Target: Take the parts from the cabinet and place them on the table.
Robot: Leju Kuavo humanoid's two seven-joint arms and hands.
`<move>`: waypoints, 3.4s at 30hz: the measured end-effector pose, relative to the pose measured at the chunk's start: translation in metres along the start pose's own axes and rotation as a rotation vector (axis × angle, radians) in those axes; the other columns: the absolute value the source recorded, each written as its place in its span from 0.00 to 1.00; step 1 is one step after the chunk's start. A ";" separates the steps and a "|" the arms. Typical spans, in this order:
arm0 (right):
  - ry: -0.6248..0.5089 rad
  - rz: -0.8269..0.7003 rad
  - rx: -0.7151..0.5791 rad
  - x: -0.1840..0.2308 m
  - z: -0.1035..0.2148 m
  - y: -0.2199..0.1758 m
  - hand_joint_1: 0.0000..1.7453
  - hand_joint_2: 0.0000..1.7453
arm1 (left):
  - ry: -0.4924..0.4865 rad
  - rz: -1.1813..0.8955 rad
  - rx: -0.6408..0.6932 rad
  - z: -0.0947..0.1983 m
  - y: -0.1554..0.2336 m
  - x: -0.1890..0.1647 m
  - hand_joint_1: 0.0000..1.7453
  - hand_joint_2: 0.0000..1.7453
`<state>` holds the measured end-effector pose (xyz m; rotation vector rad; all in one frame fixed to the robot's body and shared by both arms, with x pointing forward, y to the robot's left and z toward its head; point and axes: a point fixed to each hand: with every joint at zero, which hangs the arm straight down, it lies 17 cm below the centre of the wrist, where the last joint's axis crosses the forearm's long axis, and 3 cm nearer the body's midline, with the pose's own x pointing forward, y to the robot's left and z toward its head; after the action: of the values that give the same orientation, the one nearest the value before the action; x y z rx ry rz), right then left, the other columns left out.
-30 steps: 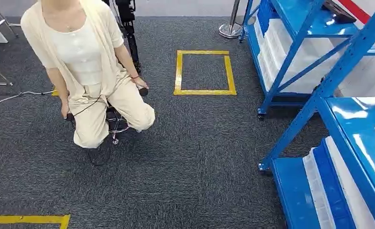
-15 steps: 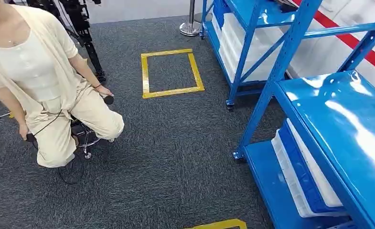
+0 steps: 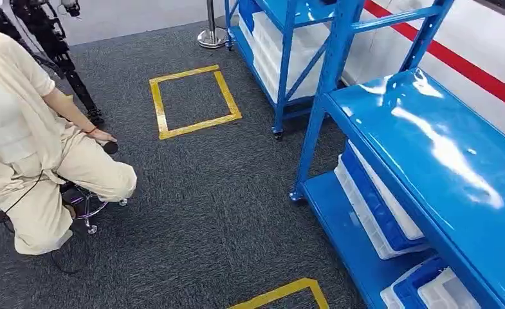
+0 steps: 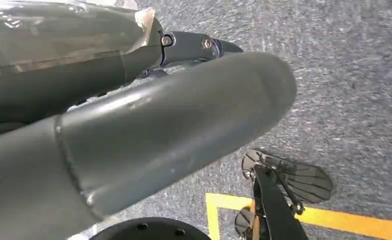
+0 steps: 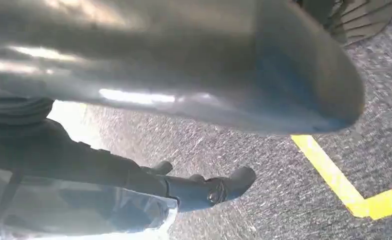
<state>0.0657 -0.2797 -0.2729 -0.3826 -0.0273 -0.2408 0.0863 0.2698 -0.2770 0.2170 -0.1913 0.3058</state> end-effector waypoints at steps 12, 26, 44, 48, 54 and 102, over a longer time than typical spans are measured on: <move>0.001 -0.002 -0.015 -0.003 -0.002 -0.005 0.00 0.00 | -0.011 -0.004 -0.007 0.001 -0.002 0.000 0.00 0.00; 0.009 -0.015 -0.014 -0.008 -0.001 -0.004 0.00 0.00 | -0.030 -0.016 -0.018 0.000 -0.001 0.003 0.00 0.00; 0.002 -0.011 -0.018 -0.007 0.000 -0.002 0.00 0.00 | -0.041 -0.018 -0.023 -0.001 0.002 0.002 0.00 0.00; 0.003 -0.010 -0.021 -0.008 0.000 -0.003 0.00 0.00 | -0.046 -0.022 -0.023 -0.001 0.003 0.004 0.00 0.00; 0.000 -0.012 -0.022 -0.006 0.000 -0.003 0.00 0.00 | -0.043 -0.022 -0.020 -0.001 0.004 0.000 0.00 0.00; -0.030 -0.005 -0.055 -0.001 -0.003 -0.012 0.00 0.00 | -0.061 -0.001 0.008 -0.002 0.010 0.003 0.00 0.00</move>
<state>0.0615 -0.2915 -0.2709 -0.4411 -0.0508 -0.2414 0.0863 0.2805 -0.2760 0.2346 -0.2505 0.2997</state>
